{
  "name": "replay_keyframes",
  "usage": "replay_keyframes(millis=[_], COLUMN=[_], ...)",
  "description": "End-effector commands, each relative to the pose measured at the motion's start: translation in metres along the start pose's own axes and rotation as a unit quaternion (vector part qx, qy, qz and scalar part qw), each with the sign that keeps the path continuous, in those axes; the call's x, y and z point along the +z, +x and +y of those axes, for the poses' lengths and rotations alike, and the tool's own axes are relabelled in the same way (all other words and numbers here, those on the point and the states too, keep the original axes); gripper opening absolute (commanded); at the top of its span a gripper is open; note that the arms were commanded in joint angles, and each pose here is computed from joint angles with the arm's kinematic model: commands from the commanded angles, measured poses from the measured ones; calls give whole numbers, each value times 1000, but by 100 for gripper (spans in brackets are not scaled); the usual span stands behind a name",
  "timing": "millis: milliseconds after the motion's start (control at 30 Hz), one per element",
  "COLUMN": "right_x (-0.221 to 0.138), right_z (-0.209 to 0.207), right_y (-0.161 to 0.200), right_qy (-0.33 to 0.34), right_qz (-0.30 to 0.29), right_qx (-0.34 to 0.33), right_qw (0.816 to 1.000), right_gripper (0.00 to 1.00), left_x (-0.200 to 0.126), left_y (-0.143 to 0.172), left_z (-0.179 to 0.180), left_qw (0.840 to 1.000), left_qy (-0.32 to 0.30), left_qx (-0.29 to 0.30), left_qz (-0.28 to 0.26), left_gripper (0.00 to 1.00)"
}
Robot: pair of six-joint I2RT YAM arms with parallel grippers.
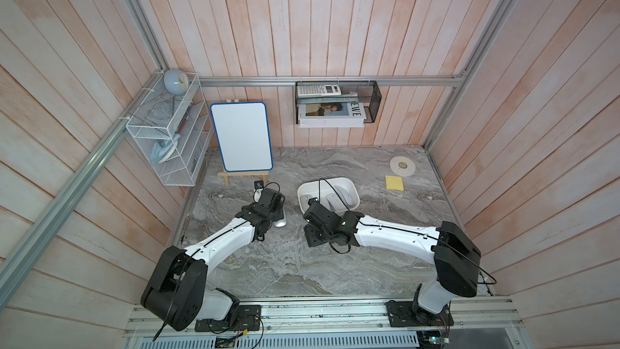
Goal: Take out the mouse from the storage box
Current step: Place the mouse at the center of the board.
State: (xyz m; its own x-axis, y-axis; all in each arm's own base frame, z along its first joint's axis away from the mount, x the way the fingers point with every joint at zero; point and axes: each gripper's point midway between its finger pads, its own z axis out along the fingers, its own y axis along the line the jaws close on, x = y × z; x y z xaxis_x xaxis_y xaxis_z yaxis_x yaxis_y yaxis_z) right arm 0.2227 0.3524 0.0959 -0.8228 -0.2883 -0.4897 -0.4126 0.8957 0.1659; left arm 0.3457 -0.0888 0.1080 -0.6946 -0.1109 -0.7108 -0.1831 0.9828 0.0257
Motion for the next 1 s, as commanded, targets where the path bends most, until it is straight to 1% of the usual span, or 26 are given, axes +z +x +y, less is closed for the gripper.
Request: replay_keyframes(millis=[0, 200, 333, 567, 833, 967], right_x=[13, 35, 44, 59, 73, 81], right_z=[6, 21, 28, 24, 28, 29], right_y=[-6, 8, 12, 15, 12, 14], right_qy=[15, -5, 7, 28, 38, 50], right_qz=[-16, 0, 8, 12, 15, 28], right_qx=[8, 23, 4, 17, 16, 12], right_qw=[1000, 1000, 1000, 999, 999, 998], right_gripper=[57, 57, 56, 56, 57, 60], left_x=[-3, -7, -11, -19, -21, -21], left_y=[-3, -6, -10, -13, -14, -14], left_z=[10, 16, 21, 31, 35, 36], left_qw=[1000, 999, 998, 997, 996, 995], left_qy=[-11, -8, -6, -9, -11, -12], left_qx=[-16, -33, -45, -65, -71, -77], left_qz=[-16, -24, -34, -49, -53, -54], left_gripper=[100, 100, 100, 100, 100, 100])
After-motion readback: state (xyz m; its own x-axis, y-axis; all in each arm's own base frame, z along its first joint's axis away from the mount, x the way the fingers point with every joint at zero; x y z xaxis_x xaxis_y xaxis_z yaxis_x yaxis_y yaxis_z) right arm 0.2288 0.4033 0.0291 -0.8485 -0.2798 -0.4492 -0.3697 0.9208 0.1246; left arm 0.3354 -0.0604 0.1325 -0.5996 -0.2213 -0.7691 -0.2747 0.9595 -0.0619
